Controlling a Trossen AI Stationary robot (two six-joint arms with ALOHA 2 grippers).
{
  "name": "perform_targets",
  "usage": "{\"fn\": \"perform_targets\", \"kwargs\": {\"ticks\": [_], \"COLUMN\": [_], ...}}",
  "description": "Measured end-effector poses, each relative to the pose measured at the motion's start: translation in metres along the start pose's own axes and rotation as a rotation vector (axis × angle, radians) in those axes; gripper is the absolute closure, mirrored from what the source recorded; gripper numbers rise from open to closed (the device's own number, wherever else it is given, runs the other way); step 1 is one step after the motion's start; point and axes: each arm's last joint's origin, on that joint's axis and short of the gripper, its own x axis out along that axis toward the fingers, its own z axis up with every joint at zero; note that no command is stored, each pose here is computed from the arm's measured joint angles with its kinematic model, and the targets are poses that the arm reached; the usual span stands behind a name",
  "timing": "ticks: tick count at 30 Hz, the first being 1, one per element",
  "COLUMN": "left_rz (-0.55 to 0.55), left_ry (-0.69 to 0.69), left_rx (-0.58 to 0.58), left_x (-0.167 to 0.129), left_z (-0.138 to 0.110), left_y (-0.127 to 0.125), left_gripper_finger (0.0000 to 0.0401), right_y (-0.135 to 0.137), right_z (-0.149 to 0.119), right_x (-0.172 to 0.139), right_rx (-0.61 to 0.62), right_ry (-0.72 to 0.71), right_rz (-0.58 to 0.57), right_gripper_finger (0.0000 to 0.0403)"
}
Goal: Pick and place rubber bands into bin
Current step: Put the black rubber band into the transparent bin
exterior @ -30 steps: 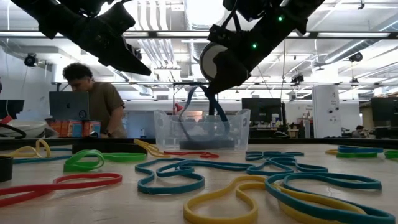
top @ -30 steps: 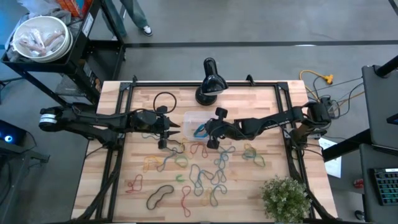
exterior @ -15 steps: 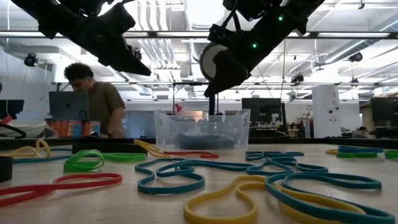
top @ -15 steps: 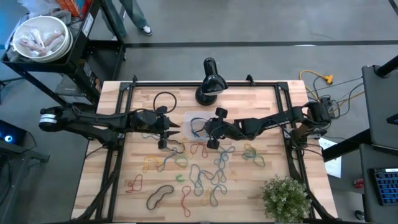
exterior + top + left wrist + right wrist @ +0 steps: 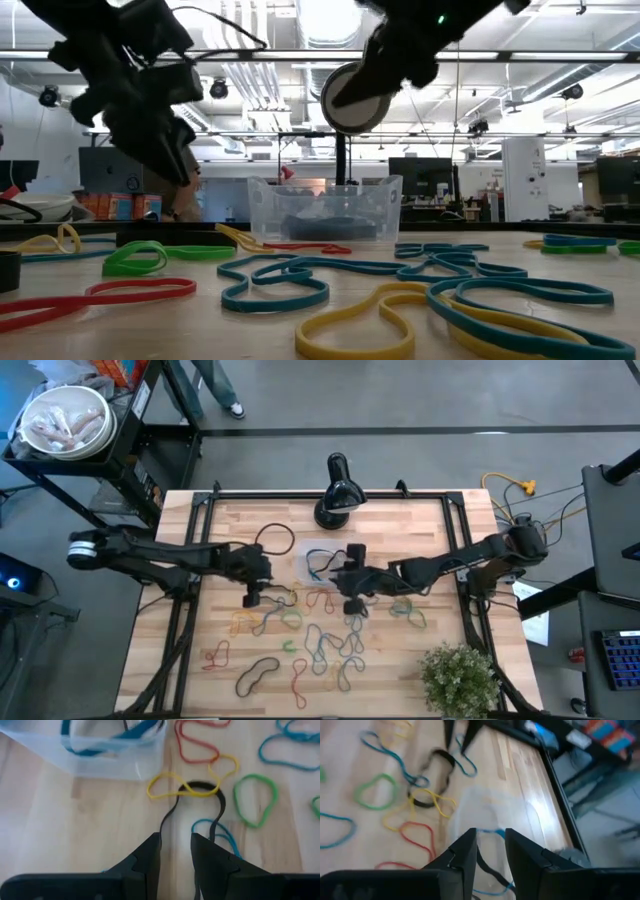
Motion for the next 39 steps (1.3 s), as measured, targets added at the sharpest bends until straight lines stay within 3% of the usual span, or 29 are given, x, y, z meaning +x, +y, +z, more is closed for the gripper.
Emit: {"fn": "perform_targets", "kwargs": {"ticks": [6,14,39], "left_rz": [-0.001,0.050,0.084], "left_ry": [0.113,0.208,0.247], "left_rx": [0.006,0.008,0.013], "left_x": [0.017,0.036,0.047], "left_z": [-0.006,-0.012,-0.009], "left_y": [0.000,0.002,0.003], "left_gripper_finger": [0.0308,0.0308,0.0308], "right_y": [0.012,0.022,0.044], "right_z": [0.007,0.005,-0.007], "right_x": [-0.026,-0.050,-0.060], "right_rx": [-0.040,0.003,0.059], "right_ry": [-0.029,0.009,0.081], "right_rz": [0.054,0.108,0.164], "right_gripper_finger": [0.0317,0.0330,0.0335]}}
